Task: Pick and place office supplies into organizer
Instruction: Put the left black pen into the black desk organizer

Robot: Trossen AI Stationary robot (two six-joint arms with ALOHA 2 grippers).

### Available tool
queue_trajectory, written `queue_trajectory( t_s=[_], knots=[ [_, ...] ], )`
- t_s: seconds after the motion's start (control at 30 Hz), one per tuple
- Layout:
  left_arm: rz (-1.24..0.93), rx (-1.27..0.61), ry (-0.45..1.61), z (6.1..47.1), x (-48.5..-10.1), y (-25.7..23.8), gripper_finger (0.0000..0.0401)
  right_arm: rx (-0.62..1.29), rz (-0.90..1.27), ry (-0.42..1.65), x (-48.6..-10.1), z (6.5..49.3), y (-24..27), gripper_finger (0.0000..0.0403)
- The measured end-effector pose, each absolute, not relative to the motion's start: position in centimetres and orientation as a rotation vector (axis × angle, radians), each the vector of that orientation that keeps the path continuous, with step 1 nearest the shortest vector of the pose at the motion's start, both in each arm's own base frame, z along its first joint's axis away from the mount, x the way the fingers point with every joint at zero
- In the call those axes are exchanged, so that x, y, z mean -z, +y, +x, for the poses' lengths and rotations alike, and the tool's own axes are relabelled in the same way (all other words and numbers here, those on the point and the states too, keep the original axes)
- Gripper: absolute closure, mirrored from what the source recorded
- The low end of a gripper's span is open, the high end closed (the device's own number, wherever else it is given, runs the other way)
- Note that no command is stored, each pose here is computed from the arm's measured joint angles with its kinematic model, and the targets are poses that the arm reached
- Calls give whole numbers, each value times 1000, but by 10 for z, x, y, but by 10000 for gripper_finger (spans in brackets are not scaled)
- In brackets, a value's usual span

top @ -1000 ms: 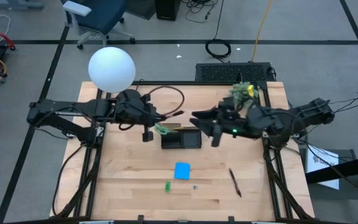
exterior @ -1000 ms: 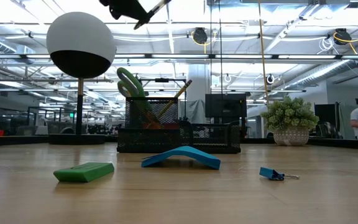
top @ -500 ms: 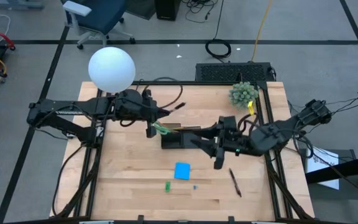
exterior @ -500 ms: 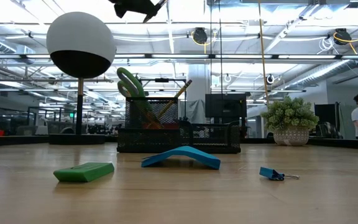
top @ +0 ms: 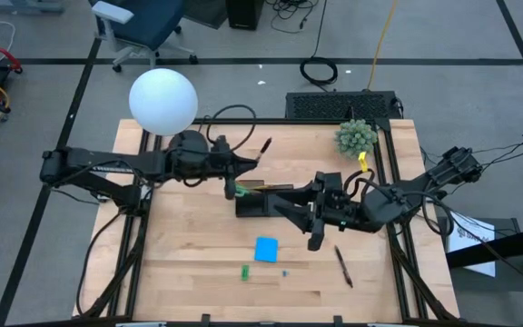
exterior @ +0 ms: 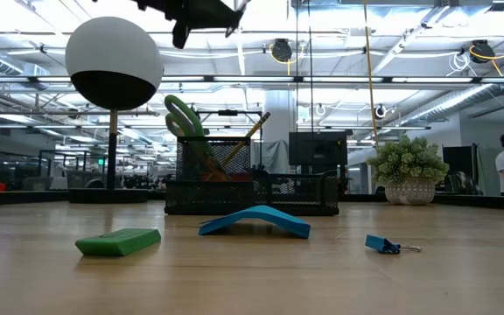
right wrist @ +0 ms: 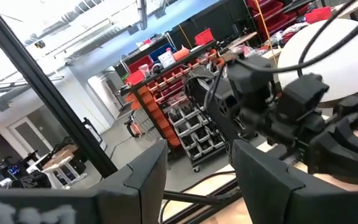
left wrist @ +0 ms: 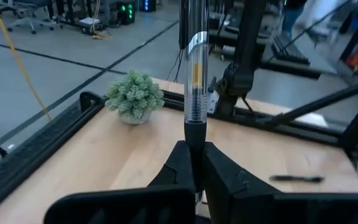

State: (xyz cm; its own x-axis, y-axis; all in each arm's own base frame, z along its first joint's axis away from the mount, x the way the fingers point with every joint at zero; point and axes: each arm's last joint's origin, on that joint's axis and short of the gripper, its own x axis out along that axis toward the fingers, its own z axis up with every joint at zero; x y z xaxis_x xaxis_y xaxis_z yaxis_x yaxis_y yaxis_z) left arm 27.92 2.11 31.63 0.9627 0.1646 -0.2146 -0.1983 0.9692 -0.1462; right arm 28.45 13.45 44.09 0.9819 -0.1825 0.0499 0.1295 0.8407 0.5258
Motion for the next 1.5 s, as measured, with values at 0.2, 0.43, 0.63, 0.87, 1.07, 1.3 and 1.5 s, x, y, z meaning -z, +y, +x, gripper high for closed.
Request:
queue_trajectory(
  t_s=[0.2, 0.43, 0.63, 0.87, 1.07, 1.3, 1.5],
  knots=[
    [-206, -182, 124, 277, -293, 21, 401, 162, 558, -107, -442, 285, 134, 232],
    [-264, -198, 81, 265, -252, 18, 401, 165, 572, -109, -442, 285, 133, 232],
    [-308, -236, 41, 249, -222, 18, 401, 169, 601, -112, -442, 286, 132, 232],
    [-299, -273, 55, 243, -209, 23, 401, 171, 606, -113, -442, 286, 132, 232],
    [-316, -274, 65, 250, -198, 24, 401, 176, 614, -116, -442, 287, 130, 232],
    [-356, -262, 11, 263, -184, 25, 401, 180, 627, -118, -442, 287, 128, 232],
    [-370, -219, 47, 270, -171, 24, 400, 180, 627, -118, -442, 287, 128, 232]
  ],
)
